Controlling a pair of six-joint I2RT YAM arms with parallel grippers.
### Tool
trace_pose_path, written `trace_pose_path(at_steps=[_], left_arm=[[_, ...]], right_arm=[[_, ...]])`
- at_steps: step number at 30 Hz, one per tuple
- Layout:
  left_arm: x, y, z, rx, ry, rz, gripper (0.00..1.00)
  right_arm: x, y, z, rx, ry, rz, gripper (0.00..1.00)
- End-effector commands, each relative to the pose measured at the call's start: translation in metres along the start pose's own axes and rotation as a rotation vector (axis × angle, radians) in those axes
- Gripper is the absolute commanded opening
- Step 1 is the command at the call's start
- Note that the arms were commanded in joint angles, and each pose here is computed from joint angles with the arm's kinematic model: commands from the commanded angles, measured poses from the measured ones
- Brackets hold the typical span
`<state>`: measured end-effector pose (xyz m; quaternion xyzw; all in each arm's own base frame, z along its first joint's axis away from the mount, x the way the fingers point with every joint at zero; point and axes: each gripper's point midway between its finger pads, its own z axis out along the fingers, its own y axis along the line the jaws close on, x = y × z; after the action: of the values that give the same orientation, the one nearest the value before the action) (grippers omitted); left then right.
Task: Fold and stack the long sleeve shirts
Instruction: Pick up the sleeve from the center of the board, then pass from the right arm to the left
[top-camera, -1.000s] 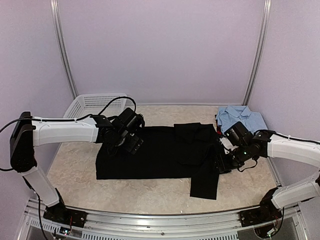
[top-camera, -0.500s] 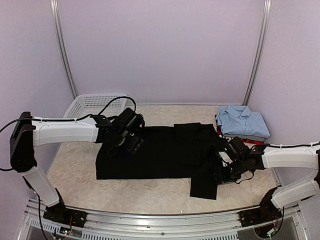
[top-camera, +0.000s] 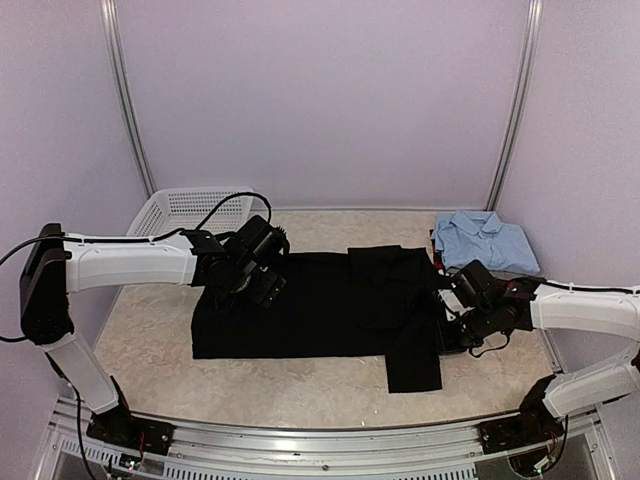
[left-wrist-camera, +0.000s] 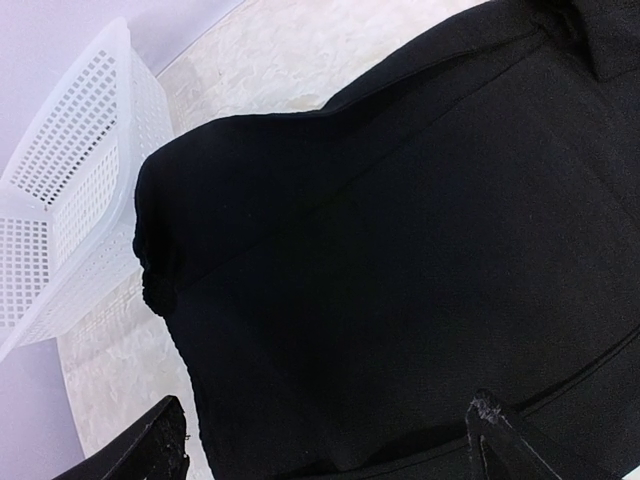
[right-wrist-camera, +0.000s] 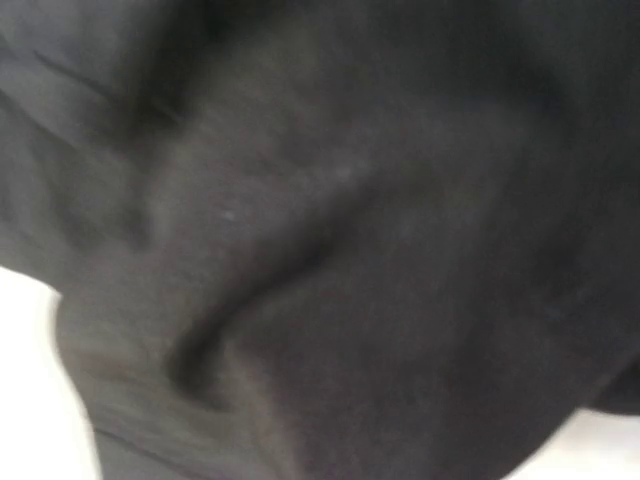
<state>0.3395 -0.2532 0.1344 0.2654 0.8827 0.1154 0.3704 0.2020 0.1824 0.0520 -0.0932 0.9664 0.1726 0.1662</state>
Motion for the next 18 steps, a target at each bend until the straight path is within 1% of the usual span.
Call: trace_pose_path(at_steps=[1,6,11,15,18], left_arm=[[0.003,0.004,0.001,-0.024,0.005,0.01,0.92],[0.002,0.006,0.0,-0.027,0.0,0.007,0.92],[0.002,0.006,0.0,-0.029,-0.002,0.009,0.92],[0.001,0.007,-0.002,-0.031,-0.004,0.01,0.92],[0.001,0.008,-0.003,-0.033,-0.008,0.008,0.92]], right_arm=[[-0.032,0.006,-0.043,0.088,-0.037,-0.08,0.0],[-0.075,0.007,-0.076,0.222,-0.057,-0.141,0.0],[-0.111,0.0,-0.078,0.354,-0.041,-0.202,0.0],[-0.147,0.011,-0.078,0.332,-0.091,-0.23,0.0],[-0.177,0.029,-0.085,0.261,-0.16,-0.254,0.0]])
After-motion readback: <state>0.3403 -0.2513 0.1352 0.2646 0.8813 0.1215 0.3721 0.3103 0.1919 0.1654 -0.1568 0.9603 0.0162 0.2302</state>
